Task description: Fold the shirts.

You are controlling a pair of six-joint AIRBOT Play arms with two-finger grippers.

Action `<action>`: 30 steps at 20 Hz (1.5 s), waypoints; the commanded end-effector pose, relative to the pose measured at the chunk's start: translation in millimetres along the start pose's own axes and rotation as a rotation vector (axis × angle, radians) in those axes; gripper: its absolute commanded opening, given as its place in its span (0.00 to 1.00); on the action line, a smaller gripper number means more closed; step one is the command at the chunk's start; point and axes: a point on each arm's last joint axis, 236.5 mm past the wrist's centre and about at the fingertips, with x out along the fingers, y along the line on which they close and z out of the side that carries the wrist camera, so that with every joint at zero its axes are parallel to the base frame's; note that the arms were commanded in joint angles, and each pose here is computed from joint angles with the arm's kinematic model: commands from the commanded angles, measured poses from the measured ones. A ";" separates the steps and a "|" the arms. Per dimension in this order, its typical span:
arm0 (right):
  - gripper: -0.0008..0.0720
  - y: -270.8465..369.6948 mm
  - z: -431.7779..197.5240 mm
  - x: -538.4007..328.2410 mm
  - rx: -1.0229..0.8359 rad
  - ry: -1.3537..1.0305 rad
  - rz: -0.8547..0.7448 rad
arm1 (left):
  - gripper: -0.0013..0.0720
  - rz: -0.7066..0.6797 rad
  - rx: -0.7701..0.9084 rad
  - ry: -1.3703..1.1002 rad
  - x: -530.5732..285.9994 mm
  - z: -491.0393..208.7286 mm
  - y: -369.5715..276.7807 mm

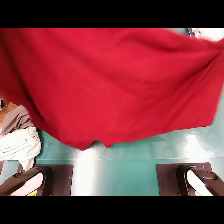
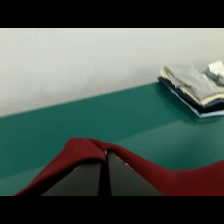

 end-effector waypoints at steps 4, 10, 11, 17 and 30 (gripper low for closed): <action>0.03 -38.7 -95.9 122.8 0.200 0.403 0.027 | 0.05 -0.144 -0.343 0.458 195.8 -208.3 61.0; 0.15 -69.1 -129.1 193.0 0.291 0.411 -0.020 | 0.81 -0.139 -0.505 0.618 236.5 -304.3 91.1; 0.56 -69.7 -127.4 194.6 0.291 0.415 -0.018 | 0.86 -0.131 -0.520 0.620 231.7 -300.4 97.7; 0.60 -55.2 -97.2 159.3 0.244 0.396 0.007 | 0.86 -0.078 -0.588 0.859 143.2 -318.1 149.2; 0.48 -26.1 -112.2 107.4 0.240 0.305 0.030 | 0.86 0.032 -0.733 1.131 -28.1 -493.5 41.7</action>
